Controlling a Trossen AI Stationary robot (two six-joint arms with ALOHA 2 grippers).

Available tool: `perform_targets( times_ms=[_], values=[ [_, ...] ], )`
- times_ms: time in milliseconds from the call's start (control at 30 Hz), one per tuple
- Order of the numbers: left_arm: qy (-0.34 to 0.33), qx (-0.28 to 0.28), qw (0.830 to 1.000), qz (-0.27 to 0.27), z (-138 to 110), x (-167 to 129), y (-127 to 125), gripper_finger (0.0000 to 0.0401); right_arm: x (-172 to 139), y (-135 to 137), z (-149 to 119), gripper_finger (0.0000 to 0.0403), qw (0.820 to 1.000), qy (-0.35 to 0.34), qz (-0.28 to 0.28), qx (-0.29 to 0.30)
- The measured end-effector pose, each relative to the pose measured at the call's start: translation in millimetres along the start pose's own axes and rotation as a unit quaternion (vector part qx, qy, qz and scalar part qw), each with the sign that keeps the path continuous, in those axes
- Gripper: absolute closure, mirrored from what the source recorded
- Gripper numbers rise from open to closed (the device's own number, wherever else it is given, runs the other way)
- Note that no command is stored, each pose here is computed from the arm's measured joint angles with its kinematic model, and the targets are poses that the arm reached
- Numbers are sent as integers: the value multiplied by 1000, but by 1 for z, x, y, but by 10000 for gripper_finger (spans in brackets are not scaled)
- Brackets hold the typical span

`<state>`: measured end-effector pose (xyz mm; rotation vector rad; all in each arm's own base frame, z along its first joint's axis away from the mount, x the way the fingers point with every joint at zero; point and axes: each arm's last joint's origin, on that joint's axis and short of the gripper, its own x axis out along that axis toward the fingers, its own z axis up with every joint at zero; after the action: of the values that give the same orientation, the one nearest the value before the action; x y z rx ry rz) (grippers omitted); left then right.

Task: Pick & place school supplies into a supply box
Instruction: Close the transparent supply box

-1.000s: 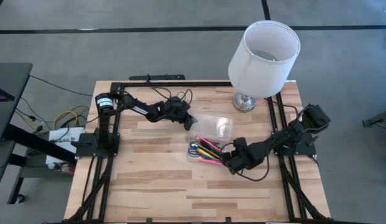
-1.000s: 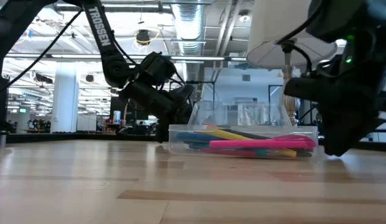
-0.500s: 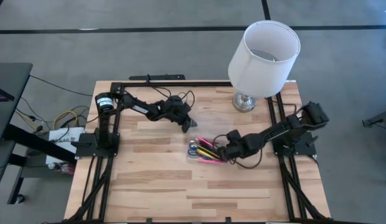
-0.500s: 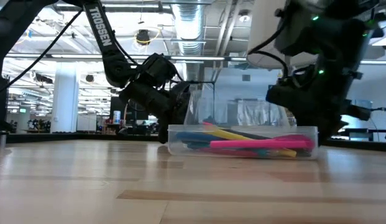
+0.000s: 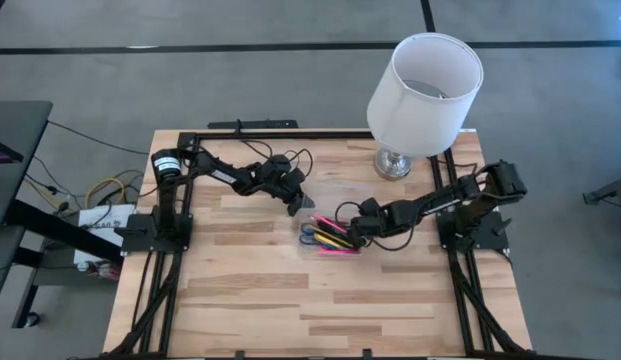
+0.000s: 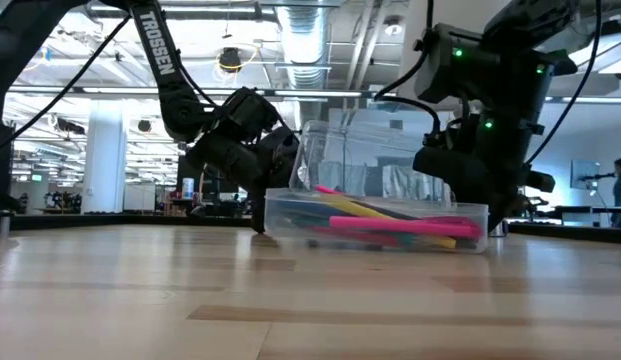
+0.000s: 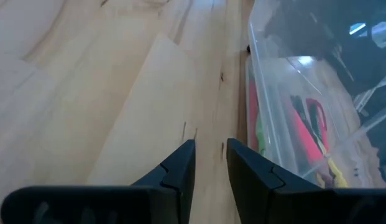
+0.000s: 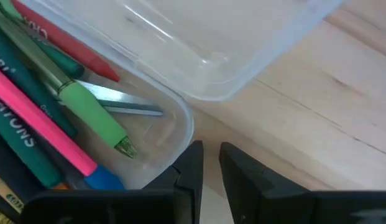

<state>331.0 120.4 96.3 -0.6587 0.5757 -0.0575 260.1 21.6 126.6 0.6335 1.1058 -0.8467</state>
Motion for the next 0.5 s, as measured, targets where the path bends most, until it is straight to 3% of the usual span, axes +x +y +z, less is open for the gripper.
perform_targets(
  times_ms=[500],
  values=[
    [65,26,998,4,-22,7,-12,315,1,-8,3,349,999,10,-33,-28]
  ],
)
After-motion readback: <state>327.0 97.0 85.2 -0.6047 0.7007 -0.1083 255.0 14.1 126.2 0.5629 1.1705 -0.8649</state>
